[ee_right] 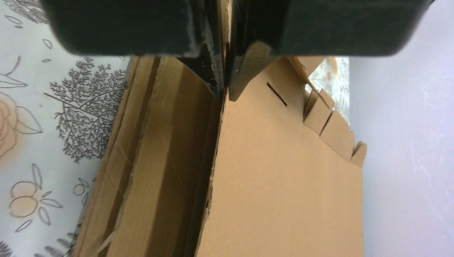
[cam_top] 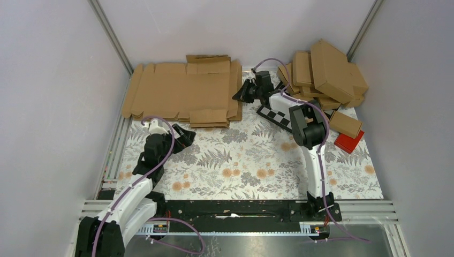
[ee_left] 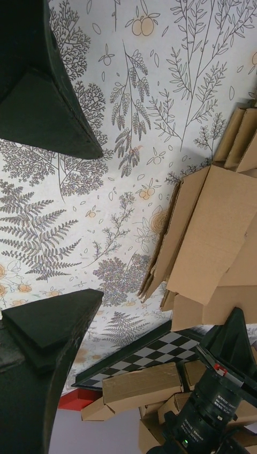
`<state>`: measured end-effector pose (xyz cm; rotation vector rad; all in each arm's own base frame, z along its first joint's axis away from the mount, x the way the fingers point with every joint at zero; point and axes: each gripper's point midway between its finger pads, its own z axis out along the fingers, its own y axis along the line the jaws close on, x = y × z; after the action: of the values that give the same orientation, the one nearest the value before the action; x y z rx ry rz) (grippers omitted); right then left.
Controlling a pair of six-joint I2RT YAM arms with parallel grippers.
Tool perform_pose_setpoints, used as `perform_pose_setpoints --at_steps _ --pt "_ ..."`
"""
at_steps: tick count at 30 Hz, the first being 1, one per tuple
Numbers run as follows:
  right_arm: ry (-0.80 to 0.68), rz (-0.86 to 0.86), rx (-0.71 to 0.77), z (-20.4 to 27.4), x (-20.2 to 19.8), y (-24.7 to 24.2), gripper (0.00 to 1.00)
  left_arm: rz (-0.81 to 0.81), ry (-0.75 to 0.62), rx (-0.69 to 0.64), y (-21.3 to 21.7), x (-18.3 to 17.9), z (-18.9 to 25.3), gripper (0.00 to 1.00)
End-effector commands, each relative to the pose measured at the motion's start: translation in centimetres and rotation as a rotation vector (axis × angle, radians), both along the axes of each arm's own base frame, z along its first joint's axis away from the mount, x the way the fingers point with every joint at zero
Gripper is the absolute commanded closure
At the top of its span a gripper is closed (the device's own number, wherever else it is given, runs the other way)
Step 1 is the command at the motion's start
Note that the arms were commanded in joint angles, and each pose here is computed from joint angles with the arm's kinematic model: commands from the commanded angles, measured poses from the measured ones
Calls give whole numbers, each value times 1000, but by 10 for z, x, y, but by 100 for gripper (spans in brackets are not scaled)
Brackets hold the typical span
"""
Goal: Fold the paper box
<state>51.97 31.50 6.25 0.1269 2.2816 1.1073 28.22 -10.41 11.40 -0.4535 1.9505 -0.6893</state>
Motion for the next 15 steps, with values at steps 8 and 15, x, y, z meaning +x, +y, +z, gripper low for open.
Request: perform_pose_setpoints --at_steps 8,15 --pt "-201 40 -73 115 -23 -45 100 18 -133 -35 3 -3 27 1" --pt "-36 104 -282 99 -91 -83 100 51 -155 -55 8 -5 38 1"
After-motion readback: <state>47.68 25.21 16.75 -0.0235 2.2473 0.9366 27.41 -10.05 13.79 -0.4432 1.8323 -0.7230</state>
